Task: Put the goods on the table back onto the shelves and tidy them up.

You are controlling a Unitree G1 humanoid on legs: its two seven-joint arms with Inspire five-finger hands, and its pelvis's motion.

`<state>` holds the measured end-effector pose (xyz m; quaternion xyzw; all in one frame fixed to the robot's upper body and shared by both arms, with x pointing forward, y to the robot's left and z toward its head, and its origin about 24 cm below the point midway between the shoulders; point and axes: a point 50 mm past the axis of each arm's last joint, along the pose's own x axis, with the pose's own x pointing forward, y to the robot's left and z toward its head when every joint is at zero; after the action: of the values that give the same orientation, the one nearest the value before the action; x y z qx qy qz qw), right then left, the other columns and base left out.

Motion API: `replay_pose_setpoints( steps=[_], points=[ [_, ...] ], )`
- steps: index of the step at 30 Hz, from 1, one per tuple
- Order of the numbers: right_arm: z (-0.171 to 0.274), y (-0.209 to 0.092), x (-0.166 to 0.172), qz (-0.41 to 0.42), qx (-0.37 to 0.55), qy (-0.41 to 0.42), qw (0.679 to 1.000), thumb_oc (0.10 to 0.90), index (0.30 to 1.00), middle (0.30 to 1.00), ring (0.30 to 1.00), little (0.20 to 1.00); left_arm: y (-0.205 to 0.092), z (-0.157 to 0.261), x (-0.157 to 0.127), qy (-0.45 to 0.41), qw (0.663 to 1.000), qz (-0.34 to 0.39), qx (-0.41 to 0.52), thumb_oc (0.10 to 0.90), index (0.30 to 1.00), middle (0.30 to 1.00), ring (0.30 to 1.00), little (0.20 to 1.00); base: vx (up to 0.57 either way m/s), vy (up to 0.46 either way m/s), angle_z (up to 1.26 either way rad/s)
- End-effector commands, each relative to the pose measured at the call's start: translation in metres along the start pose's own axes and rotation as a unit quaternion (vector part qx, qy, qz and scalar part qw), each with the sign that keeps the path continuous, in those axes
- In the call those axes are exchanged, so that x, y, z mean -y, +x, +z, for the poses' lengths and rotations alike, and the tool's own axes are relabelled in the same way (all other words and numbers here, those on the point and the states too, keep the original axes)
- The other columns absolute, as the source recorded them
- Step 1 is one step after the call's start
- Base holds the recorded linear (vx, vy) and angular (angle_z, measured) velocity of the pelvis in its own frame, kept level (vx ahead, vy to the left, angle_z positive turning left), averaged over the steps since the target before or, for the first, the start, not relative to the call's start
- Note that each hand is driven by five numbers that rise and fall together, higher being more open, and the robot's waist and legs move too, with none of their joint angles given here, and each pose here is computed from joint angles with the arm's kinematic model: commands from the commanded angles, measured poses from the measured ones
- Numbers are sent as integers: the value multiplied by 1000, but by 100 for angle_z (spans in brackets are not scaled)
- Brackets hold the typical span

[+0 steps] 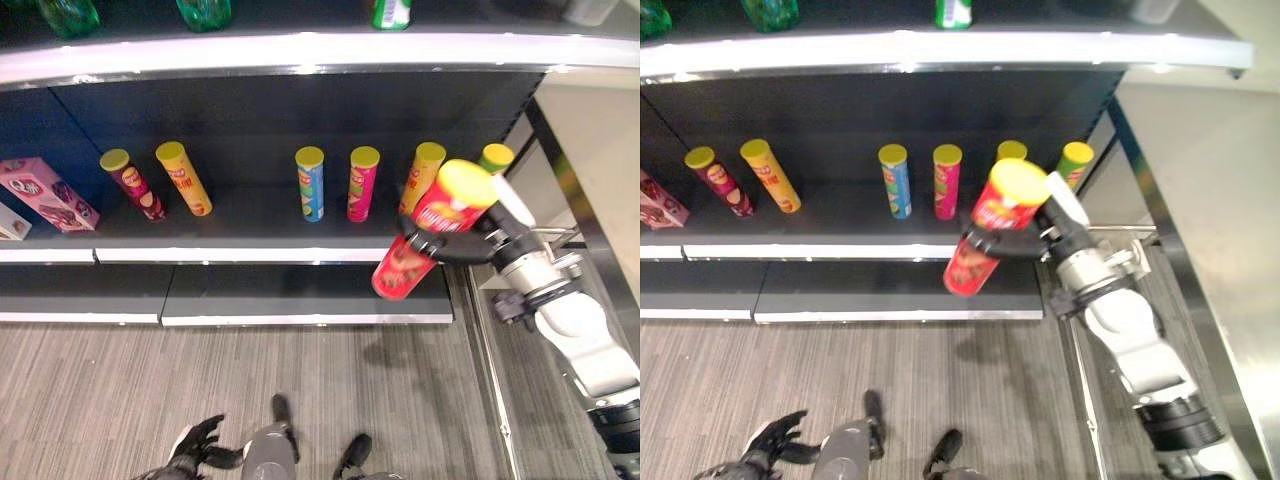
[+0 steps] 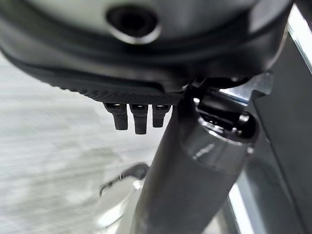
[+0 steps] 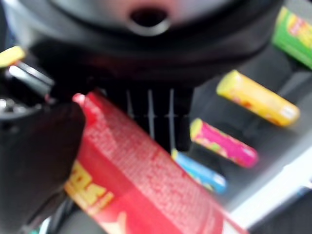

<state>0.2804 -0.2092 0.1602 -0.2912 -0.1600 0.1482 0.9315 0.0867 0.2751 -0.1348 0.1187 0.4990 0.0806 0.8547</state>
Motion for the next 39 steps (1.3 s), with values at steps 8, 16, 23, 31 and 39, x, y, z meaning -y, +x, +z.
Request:
replay_pose_setpoints(
  steps=[8, 16, 23, 31, 39],
  points=[
    [41, 9, 20, -70, 109, -57, 990, 400, 300, 300, 300, 300, 2, 14, 2, 62, 998, -2, 33, 800, 900, 900, 900, 900, 36, 279, 26],
    [43, 17, 7, -64, 109, -57, 990, 400, 300, 300, 300, 300, 1, 12, -10, 66, 997, 18, 26, 800, 900, 900, 900, 900, 110, 308, 28],
    [46, 30, 1, -61, 111, -78, 989, 400, 300, 300, 300, 300, 2, 49, -15, 61, 994, 21, 91, 800, 900, 900, 900, 900, 122, -123, 34],
    [38, 41, 30, -319, 100, -87, 938, 400, 300, 300, 300, 300, 4, 53, 5, 51, 993, 19, 103, 800, 900, 900, 900, 900, 28, -201, 88],
    [54, 38, 87, -492, 106, -221, 835, 400, 300, 300, 300, 300, 2, 70, 12, 67, 986, 27, 151, 800, 900, 900, 900, 900, -73, -2, 13]
  ],
)
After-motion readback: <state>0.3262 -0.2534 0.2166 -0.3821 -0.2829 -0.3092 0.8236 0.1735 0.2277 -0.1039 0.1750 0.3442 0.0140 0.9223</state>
